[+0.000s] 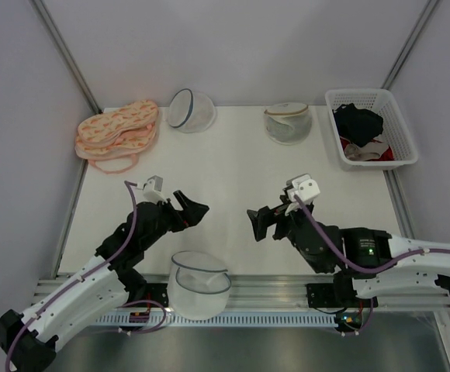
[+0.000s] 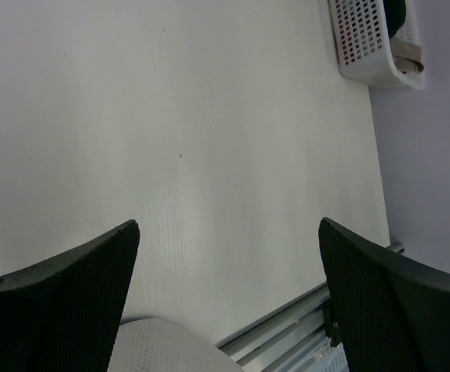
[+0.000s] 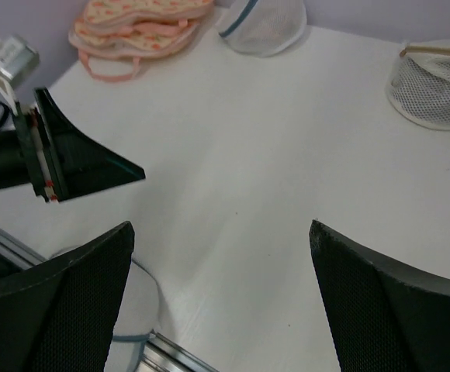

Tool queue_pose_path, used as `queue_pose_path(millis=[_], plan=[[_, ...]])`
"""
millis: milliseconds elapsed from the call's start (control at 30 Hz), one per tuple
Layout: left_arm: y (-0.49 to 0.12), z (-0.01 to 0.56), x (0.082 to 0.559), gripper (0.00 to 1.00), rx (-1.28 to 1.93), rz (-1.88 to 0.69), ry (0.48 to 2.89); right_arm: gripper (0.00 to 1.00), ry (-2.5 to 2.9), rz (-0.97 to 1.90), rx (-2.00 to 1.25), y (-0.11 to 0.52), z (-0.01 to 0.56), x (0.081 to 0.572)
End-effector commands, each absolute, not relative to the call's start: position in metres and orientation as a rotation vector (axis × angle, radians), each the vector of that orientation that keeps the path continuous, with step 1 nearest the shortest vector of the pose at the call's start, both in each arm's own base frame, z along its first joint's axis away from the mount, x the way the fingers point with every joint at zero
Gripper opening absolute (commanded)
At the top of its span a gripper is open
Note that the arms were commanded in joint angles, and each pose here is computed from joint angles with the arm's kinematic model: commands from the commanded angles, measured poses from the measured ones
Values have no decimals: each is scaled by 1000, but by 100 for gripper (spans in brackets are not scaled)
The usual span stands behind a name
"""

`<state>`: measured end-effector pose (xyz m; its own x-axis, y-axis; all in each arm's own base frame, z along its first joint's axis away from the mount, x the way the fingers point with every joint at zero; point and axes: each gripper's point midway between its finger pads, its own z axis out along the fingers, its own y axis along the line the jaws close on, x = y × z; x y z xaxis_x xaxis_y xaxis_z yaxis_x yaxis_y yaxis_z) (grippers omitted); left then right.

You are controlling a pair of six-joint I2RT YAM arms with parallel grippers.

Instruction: Unzip the laundry bag and remove the bra

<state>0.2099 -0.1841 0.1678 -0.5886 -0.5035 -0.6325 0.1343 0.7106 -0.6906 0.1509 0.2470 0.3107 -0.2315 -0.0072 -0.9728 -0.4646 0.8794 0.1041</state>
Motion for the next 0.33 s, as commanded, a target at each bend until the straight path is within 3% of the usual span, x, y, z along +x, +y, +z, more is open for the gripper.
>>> queue_pose_path(millis=[0,300], plan=[[-202,179,208,100,-131,-977,1978,98,1734,516,-204,234,330,156],[-204,174,206,100,-129,-984,2008,98,1780,561,-282,258,313,149]])
